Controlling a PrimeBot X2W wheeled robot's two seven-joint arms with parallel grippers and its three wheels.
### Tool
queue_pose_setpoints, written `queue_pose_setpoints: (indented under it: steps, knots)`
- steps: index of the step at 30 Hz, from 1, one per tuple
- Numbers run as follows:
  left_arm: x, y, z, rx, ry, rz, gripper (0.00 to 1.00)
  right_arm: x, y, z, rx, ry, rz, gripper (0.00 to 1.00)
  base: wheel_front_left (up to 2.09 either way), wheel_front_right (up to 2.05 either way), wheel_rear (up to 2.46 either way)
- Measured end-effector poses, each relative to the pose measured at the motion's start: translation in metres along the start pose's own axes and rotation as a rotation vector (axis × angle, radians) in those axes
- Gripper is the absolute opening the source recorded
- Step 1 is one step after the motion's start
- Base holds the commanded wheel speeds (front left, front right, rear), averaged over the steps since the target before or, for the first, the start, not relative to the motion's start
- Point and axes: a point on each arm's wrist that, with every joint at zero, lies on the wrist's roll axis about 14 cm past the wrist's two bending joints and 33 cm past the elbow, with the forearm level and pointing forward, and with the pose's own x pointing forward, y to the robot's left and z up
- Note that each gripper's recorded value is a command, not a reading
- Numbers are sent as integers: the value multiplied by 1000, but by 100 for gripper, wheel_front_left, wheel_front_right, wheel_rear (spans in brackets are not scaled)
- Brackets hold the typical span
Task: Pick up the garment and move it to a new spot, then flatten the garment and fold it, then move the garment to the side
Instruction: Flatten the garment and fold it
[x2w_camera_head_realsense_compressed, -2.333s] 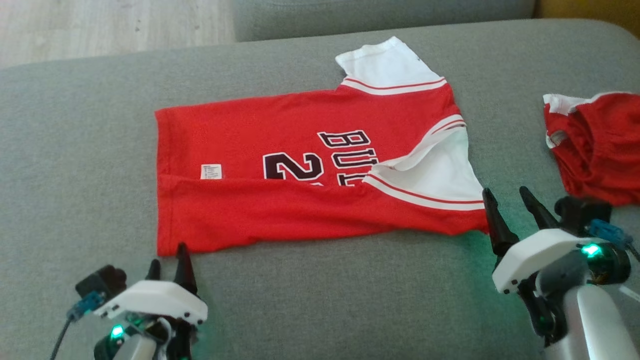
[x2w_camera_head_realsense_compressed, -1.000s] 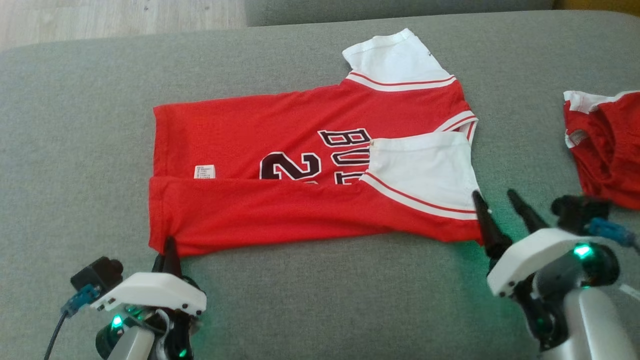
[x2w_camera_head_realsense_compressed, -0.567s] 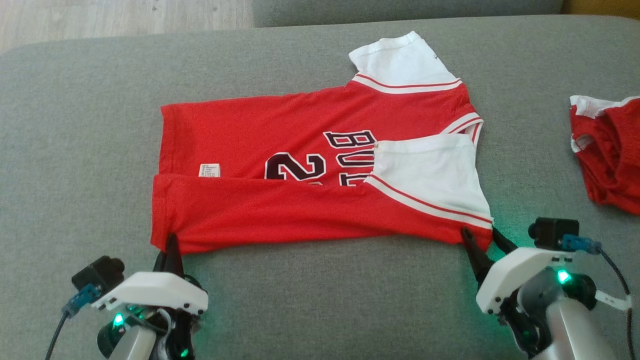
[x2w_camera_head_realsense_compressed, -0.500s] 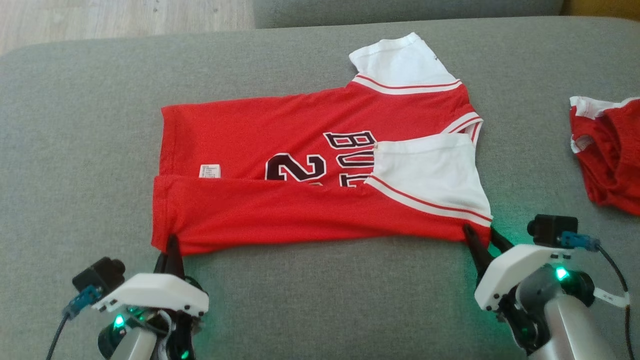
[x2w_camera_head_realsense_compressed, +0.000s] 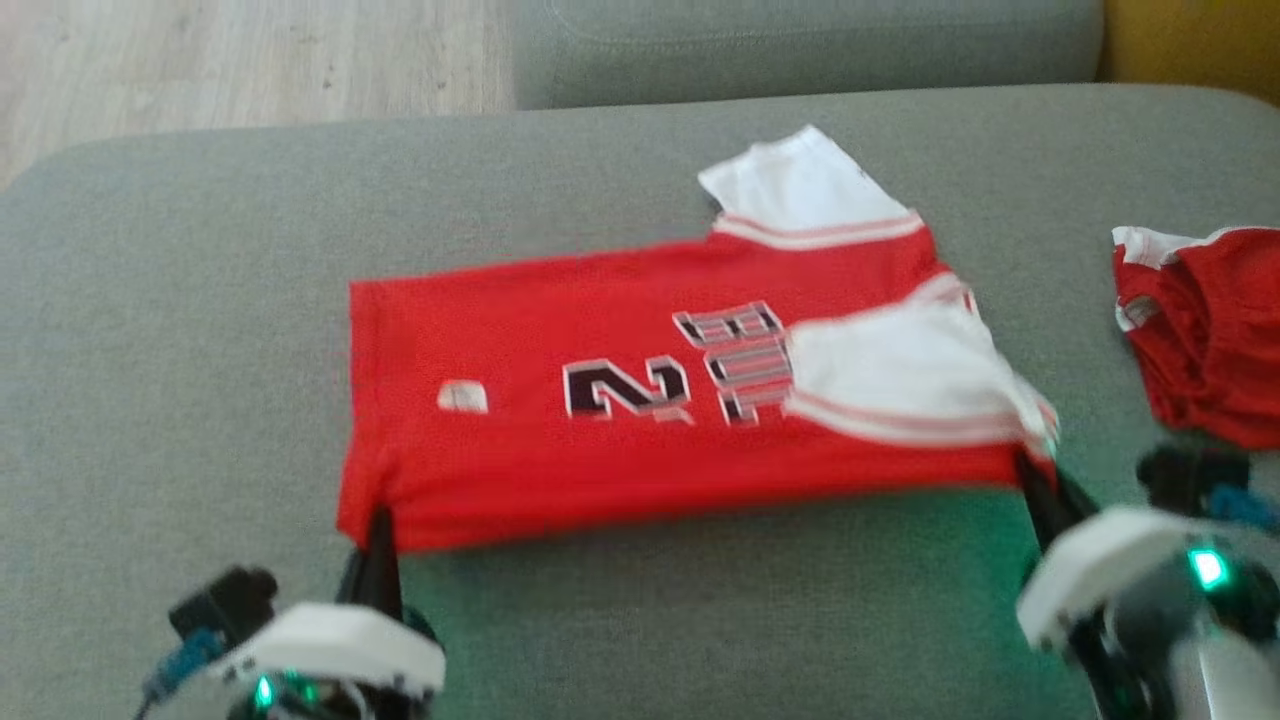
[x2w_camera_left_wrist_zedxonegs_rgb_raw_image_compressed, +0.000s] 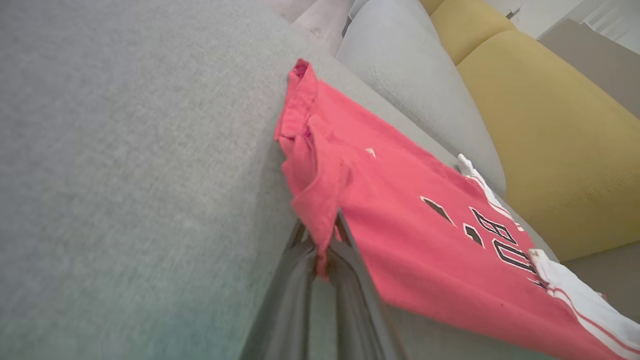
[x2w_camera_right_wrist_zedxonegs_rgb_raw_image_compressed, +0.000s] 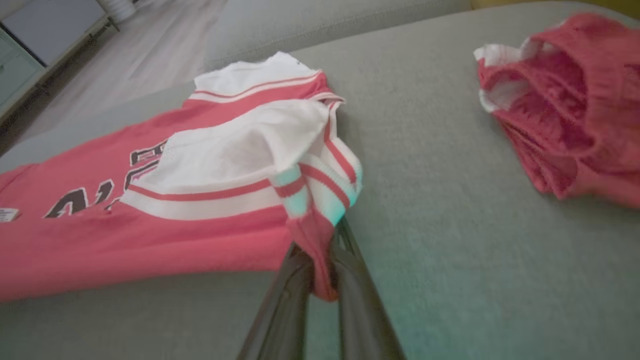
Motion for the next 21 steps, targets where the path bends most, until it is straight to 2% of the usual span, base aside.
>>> queue_pose_setpoints:
  steps: [7, 8, 9, 10, 11, 12, 17, 21]
  knots:
    - [-38, 28, -54, -8, 141, 87, 0, -48, -17, -71, 34, 204, -56, 0, 0, 0, 0]
    - [-41, 32, -59, -7, 154, 100, 0, -51, -18, -76, 41, 213, -59, 29, 0, 0, 0]
    - [-43, 34, -62, -6, 164, 105, 0, -53, -19, -78, 50, 218, -61, 73, 0, 0, 0]
    - [-43, 34, -65, -3, 171, 105, 19, -53, -19, -79, 53, 220, -62, 100, 0, 0, 0]
    - [-43, 33, -65, 6, 170, 102, 49, -54, -20, -80, 54, 220, -64, 100, 0, 0, 0]
    - [-43, 34, -64, 14, 165, 101, 100, -54, -20, -79, 55, 216, -66, 100, 0, 0, 0]
    - [-38, 35, -48, 65, 132, 88, 100, -54, -24, -70, 60, 174, -78, 100, 0, 0, 0]
    - [-24, 31, -15, 173, 74, 52, 100, -48, -29, -46, 25, 108, -96, 100, 0, 0, 0]
